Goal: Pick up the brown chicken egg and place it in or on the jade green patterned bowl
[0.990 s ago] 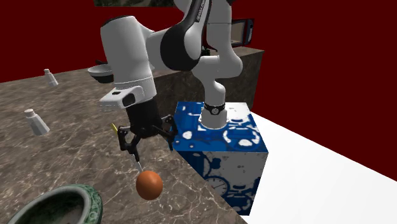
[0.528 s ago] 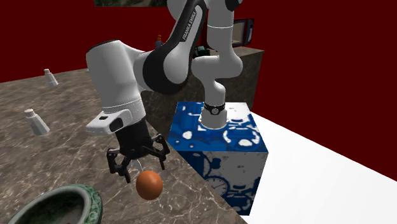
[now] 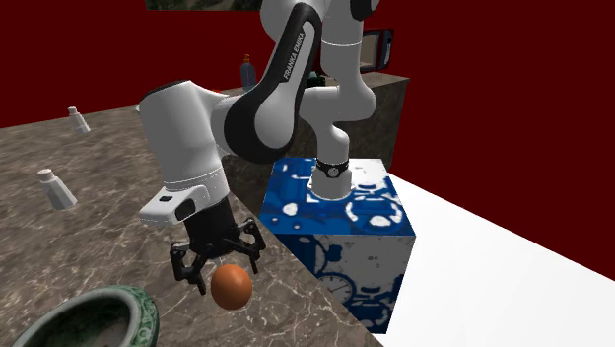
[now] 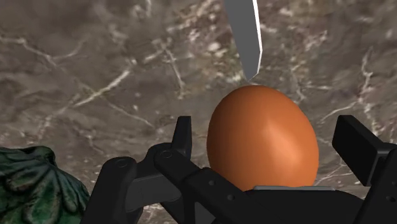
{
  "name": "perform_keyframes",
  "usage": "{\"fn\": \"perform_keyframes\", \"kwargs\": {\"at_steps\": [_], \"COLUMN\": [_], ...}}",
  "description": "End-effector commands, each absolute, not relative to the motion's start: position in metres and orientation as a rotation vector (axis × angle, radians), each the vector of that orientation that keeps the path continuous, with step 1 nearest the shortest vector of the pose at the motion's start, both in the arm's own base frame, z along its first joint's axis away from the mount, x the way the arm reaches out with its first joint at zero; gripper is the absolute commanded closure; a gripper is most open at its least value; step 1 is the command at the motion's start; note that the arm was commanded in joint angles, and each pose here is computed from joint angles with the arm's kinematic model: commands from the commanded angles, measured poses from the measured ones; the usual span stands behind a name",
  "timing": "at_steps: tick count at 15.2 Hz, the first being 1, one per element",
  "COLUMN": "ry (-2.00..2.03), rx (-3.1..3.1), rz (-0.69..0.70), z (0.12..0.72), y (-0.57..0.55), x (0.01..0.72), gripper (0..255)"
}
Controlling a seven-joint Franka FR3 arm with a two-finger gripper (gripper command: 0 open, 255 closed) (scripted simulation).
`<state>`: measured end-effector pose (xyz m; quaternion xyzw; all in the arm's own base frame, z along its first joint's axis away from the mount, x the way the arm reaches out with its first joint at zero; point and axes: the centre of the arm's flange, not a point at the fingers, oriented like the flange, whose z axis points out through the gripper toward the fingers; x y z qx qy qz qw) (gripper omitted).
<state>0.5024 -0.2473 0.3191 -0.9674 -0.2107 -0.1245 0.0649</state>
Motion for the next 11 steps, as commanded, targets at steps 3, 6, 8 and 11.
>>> {"fn": "perform_keyframes", "kwargs": {"at_steps": [3, 6, 8, 11], "ry": [-0.636, -0.636, -0.636, -0.636], "rx": [-2.920, -2.920, -2.920, -2.920], "rz": [-0.376, -0.376, -0.376, -0.376], "z": [0.3190, 0.3188, 0.3188, 0.3188], "y": [-0.2473, -0.2474, -0.2474, -0.2475], "x": [0.5025, 0.5025, 0.5024, 0.5025], "gripper": [0, 255, 255, 255]}}
